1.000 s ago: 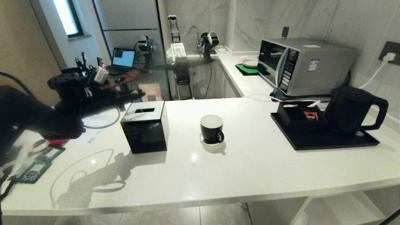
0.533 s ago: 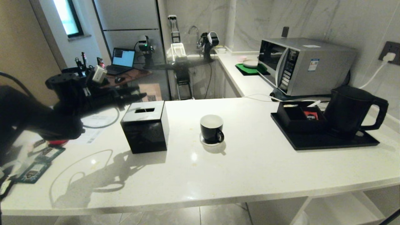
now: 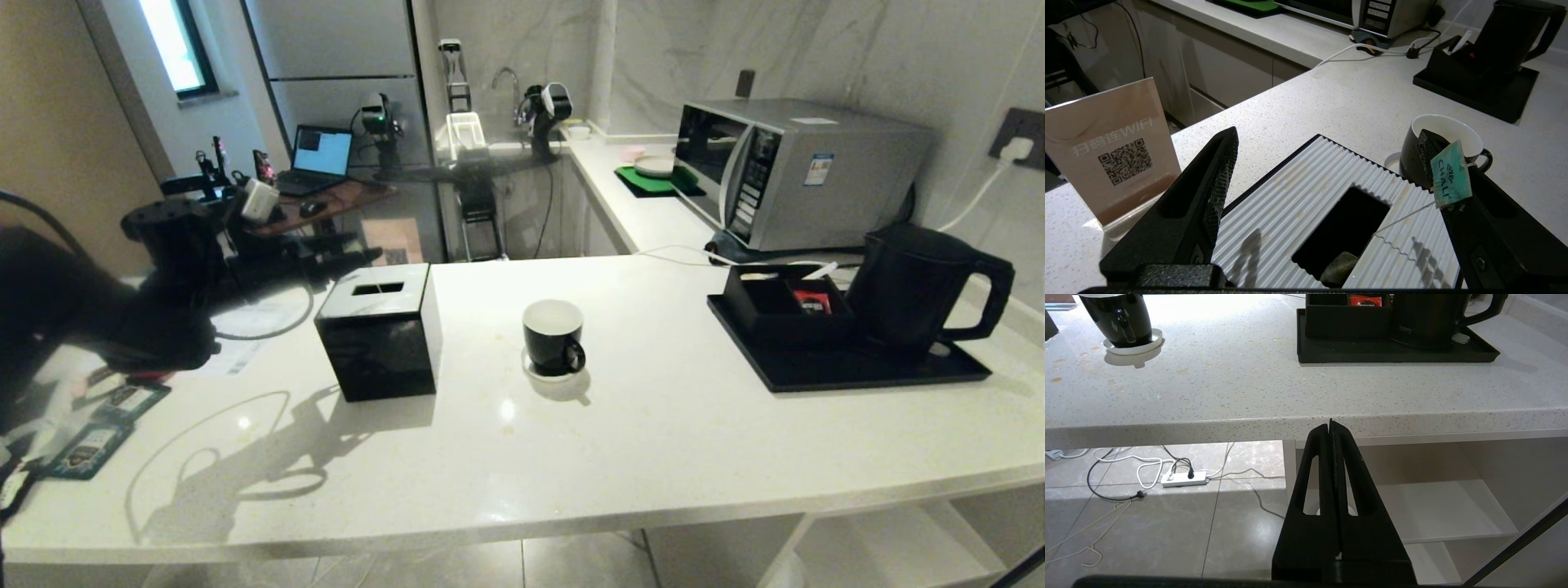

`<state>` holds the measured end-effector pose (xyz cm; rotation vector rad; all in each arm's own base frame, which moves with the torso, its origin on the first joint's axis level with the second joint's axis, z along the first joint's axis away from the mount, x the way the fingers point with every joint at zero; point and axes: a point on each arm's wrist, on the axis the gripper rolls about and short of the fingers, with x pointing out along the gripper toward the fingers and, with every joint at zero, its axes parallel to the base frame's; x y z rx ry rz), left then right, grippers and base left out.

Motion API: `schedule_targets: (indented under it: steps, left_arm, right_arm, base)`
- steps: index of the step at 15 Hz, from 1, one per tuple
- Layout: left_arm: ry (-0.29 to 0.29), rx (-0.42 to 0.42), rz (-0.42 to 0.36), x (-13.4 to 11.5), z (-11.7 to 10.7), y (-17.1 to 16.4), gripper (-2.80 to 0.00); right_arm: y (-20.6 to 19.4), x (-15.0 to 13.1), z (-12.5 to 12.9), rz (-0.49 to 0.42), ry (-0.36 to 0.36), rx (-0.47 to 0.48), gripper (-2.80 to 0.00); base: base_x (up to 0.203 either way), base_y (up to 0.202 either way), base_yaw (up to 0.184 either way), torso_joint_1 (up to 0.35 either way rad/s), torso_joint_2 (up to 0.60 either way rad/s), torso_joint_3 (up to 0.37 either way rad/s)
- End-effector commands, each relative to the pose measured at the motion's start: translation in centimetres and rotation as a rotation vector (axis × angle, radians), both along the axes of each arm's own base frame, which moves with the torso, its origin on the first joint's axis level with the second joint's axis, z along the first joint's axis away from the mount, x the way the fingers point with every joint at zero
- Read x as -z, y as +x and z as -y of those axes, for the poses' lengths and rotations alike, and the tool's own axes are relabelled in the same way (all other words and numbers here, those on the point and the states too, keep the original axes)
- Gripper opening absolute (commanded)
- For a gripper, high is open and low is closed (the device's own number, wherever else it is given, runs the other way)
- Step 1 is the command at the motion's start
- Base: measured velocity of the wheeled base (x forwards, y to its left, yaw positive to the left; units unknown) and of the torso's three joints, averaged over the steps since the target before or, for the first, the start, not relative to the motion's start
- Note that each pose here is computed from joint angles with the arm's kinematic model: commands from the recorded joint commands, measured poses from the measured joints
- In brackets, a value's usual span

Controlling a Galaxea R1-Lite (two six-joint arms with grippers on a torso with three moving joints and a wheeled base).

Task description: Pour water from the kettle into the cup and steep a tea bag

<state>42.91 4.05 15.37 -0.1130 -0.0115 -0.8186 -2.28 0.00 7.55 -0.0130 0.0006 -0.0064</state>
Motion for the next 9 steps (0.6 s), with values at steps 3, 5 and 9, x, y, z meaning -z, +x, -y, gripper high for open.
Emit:
schedule_targets:
  steps: [3,5,9]
  left_arm:
    - [0.001,-0.015,0.013,0.1,-0.1,0.4,0.0]
    - [0.015,-0.05,0.037,0.5,-0.2,0.8,0.0]
    - [0.053,-0.052,0.152,-0.8,-0.4,2.2,0.0]
  right_arm:
    - [0.0,0.0,0.0,-0.002,-0.001,0.0,-2.8]
    - [0.0,0.0,0.0,-0.002,-0.001,0.0,-2.8]
    - [0.0,0.0,0.0,-0.002,-0.001,0.0,-2.8]
  base:
    - [0.0,0.0,0.0,0.0,0.0,0.0]
    - [0.0,0.0,0.0,0.0,0.0,0.0]
    - [0.0,0.0,0.0,0.0,0.0,0.0]
